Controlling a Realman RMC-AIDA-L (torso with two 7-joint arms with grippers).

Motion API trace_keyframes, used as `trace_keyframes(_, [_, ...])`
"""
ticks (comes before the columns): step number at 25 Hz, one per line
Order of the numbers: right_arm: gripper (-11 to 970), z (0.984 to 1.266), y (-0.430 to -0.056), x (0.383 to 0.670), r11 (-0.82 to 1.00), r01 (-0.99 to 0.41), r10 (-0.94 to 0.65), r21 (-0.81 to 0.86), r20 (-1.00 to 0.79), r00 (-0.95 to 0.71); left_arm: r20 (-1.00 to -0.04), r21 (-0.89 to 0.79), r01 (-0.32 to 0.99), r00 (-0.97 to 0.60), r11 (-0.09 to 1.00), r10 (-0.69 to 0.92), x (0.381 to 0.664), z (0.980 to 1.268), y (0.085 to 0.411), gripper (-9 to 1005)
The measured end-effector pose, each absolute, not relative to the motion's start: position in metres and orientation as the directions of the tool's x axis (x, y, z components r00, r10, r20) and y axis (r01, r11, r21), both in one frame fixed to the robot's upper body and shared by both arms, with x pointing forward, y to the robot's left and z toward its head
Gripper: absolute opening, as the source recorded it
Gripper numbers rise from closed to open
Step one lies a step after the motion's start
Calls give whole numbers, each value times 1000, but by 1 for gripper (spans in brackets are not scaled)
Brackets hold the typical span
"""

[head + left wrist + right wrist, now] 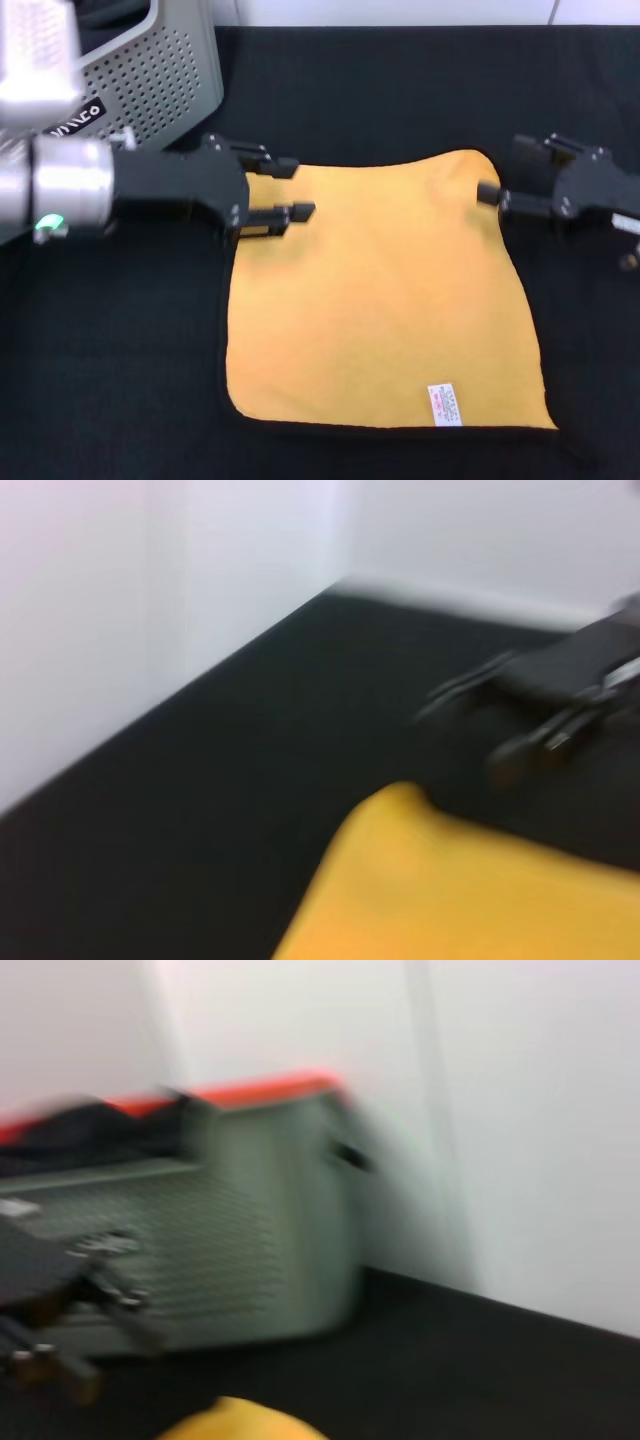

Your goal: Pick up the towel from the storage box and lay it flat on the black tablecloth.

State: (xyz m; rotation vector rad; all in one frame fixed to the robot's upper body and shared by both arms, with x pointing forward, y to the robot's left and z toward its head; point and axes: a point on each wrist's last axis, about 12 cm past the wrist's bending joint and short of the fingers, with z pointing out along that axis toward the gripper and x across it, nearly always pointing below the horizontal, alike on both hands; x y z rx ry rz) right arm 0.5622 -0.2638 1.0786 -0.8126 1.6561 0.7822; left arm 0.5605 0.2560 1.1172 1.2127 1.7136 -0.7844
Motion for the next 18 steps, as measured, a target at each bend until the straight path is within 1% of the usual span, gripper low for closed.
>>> trace_keyframes(1, [771, 1082, -266, 555, 510, -856, -111, 88, -980, -167, -928, 15, 958, -93, 285, 361, 552, 1119, 258, 530])
trace_keyframes(2, [780, 1087, -270, 537, 416, -905, -89, 85, -987, -134, -951, 43, 967, -36, 249, 306, 543, 1122, 260, 530])
trace_keyframes(3, [790, 1087, -270, 537, 416, -905, -89, 85, -987, -134, -968, 67, 973, 9, 222, 252, 535, 1124, 264, 530])
trace_keyframes(4, [799, 1090, -271, 528, 369, -925, -78, 86, -989, -123, -975, 80, 975, 34, 208, 218, 530, 1125, 267, 530])
trace_keyframes(5, [808, 1092, -273, 520, 333, -939, -66, 85, -991, -113, -987, 87, 979, 59, 183, 151, 521, 1128, 272, 531])
trace_keyframes(8, [837, 1097, -270, 502, 243, -966, -15, 88, -995, -94, -998, 61, 990, 57, 127, 33, 506, 1131, 286, 531])
trace_keyframes(10, [855, 1100, -263, 496, 198, -976, 16, 87, -996, -86, -998, 55, 994, 57, 95, -15, 497, 1129, 292, 531])
trace_keyframes(13, [873, 1103, -248, 491, 122, -988, 48, 91, -995, -85, -996, 58, 996, 62, 68, -56, 487, 1125, 298, 531])
trace_keyframes(18, [870, 1107, -224, 493, 16, -993, 47, 113, -993, -112, -998, 38, 996, 41, 75, -40, 478, 1119, 307, 532])
